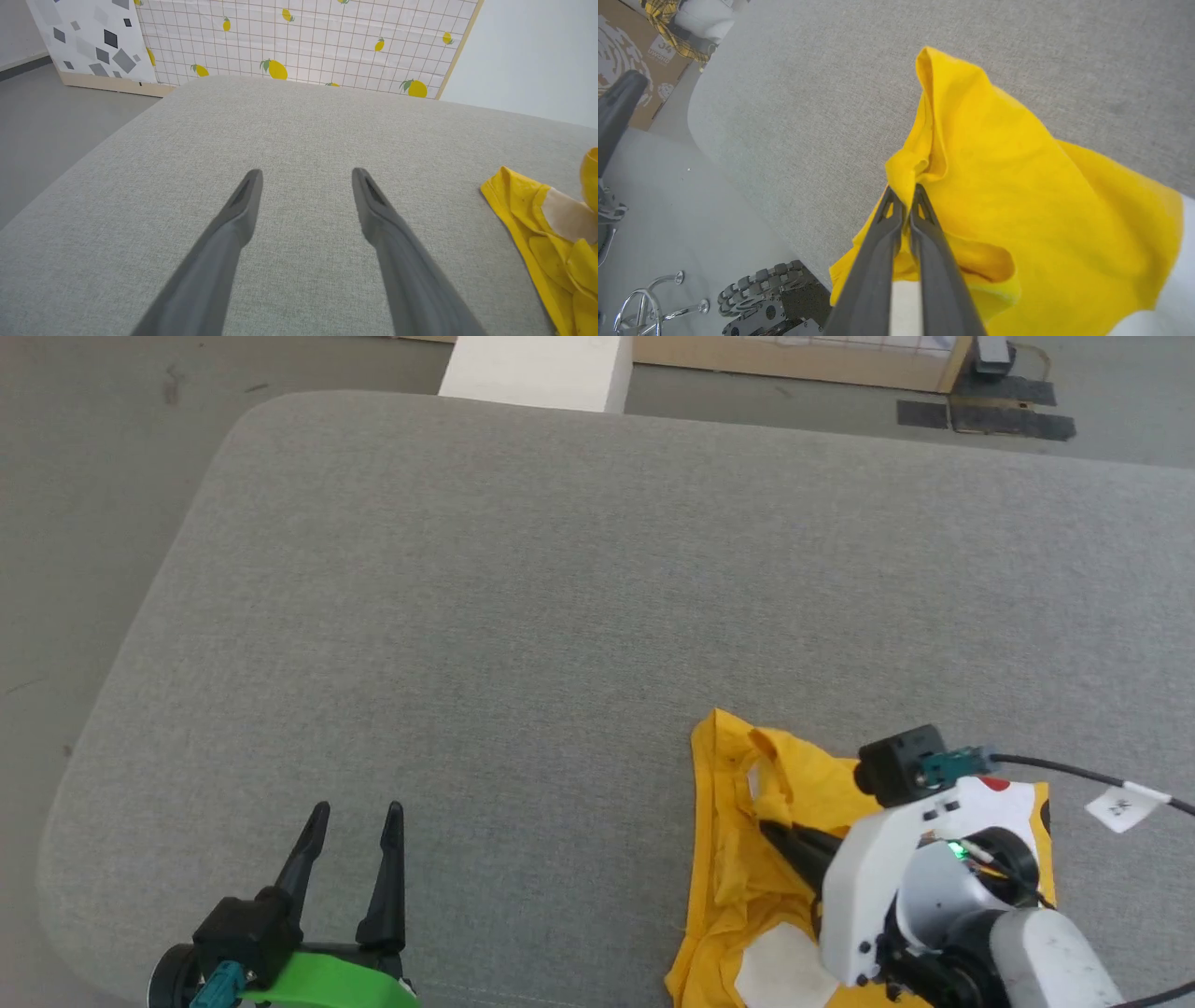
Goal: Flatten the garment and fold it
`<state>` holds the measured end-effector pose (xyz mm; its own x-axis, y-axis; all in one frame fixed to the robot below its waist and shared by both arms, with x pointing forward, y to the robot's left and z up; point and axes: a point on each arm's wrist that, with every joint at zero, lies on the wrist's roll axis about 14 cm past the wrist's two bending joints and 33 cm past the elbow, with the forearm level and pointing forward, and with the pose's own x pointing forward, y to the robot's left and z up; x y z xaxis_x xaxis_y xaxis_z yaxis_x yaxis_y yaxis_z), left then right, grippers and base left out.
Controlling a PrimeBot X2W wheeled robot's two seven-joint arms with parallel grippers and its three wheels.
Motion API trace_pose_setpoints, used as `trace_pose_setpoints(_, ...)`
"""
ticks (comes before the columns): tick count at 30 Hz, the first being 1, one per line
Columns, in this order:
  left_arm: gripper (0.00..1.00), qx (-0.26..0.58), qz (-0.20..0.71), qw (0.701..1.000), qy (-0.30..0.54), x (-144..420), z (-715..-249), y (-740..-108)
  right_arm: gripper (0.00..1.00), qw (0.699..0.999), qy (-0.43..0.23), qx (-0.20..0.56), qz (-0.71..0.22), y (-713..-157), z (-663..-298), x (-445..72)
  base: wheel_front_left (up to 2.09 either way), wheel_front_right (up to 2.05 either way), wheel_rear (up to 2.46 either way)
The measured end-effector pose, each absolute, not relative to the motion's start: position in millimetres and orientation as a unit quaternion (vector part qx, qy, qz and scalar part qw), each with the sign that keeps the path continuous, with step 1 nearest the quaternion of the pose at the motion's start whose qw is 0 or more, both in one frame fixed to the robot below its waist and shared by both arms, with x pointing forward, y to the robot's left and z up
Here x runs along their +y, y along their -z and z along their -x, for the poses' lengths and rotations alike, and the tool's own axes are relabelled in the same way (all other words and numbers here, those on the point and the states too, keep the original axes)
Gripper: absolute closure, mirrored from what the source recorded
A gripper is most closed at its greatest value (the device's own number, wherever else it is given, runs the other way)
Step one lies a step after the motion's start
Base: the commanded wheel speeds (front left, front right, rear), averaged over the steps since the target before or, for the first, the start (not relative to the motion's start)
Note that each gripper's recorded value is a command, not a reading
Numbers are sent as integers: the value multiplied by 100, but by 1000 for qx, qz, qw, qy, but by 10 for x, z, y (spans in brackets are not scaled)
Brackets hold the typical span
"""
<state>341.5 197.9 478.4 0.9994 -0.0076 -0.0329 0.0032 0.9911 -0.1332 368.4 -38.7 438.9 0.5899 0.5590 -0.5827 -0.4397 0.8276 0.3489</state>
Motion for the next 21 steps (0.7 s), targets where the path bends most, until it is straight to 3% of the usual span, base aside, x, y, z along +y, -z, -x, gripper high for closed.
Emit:
trace_pose_setpoints(13, 0, 18, 68, 997, -10, 2036, -3309, -4774, 100, 872, -281, 392, -80, -3982, -3656, -192, 0, 0, 0)
trace_pose_setpoints(14, 0, 18, 68, 997, -10, 2037, -3303, -4775, 84, 873, -274, 396, -76, -3932, -3655, -215, 0, 0, 0)
trace_pose_setpoints(15, 0, 18, 68, 997, -11, 2037, -3300, -4776, 27, 873, -270, 399, -73, -3896, -3657, -234, 0, 0, 0)
trace_pose_setpoints(16, 0, 16, 69, 997, -10, 2034, -3299, -4782, 0, 873, -265, 404, -69, -3854, -3660, -254, 0, 0, 0)
trace_pose_setpoints(21, 0, 11, 69, 998, -8, 2021, -3308, -4811, 0, 877, -268, 392, -69, -3895, -3722, -213, 0, 0, 0)
